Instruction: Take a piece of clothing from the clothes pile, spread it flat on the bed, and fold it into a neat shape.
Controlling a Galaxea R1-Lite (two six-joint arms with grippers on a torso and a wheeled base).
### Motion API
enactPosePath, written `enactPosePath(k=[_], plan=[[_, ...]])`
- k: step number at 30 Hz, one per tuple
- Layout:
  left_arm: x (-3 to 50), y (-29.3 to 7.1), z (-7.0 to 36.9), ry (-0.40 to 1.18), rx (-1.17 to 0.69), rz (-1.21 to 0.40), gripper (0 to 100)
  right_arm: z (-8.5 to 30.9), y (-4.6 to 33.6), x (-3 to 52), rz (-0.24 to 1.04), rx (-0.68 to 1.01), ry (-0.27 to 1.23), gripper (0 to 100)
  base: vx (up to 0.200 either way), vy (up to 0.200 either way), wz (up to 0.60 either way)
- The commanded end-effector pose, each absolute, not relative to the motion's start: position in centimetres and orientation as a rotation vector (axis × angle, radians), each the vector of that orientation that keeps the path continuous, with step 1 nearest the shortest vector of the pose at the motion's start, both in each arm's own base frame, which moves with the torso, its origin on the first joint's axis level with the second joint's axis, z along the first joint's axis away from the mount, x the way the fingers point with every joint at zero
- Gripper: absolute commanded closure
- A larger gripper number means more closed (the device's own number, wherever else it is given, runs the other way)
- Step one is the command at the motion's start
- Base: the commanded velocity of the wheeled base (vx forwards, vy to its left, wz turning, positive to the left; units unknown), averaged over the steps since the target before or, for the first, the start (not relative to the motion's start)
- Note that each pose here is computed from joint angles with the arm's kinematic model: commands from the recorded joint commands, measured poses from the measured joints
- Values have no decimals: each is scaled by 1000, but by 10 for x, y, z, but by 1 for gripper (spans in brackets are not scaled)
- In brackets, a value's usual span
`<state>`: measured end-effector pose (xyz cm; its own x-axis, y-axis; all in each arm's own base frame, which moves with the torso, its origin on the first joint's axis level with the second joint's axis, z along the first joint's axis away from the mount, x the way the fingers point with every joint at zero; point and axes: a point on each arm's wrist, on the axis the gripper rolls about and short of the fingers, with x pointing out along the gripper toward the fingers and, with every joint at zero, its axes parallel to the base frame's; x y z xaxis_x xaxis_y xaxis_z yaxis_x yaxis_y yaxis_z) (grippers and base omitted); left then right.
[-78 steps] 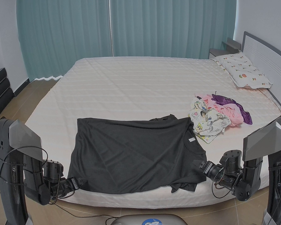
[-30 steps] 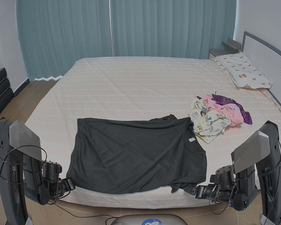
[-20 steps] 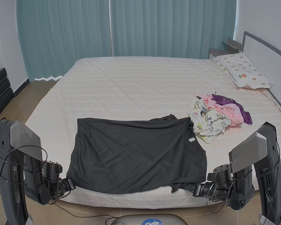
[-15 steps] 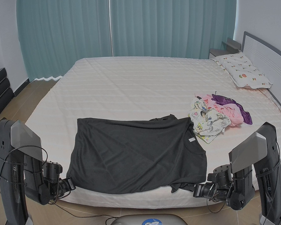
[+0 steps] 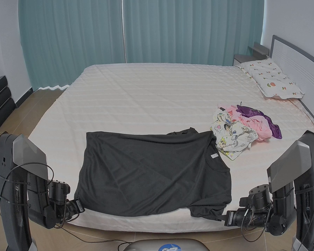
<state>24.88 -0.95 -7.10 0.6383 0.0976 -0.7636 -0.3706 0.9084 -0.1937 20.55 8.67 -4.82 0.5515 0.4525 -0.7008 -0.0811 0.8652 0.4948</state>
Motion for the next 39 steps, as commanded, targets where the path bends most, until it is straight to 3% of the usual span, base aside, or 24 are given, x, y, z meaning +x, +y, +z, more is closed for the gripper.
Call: enactPosePath(k=[1,19,20,27,32,39], plan=[[248,-10,-73,847,-349,275,100,-30,71,202,299,472,893,100,0,0,0],[247,-10,-73,852,-347,276,100,-46,76,183,316,333,1088,100,0,0,0],[247,-10,-73,852,-349,276,100,-47,76,184,316,328,1089,0,0,0,0],[247,-10,-73,852,-347,276,100,-47,69,188,271,332,1057,0,0,0,0],[247,-10,-73,852,-347,276,100,-45,62,206,242,373,951,0,0,0,0],[247,-10,-74,852,-347,276,100,-62,52,262,166,428,807,0,0,0,0]])
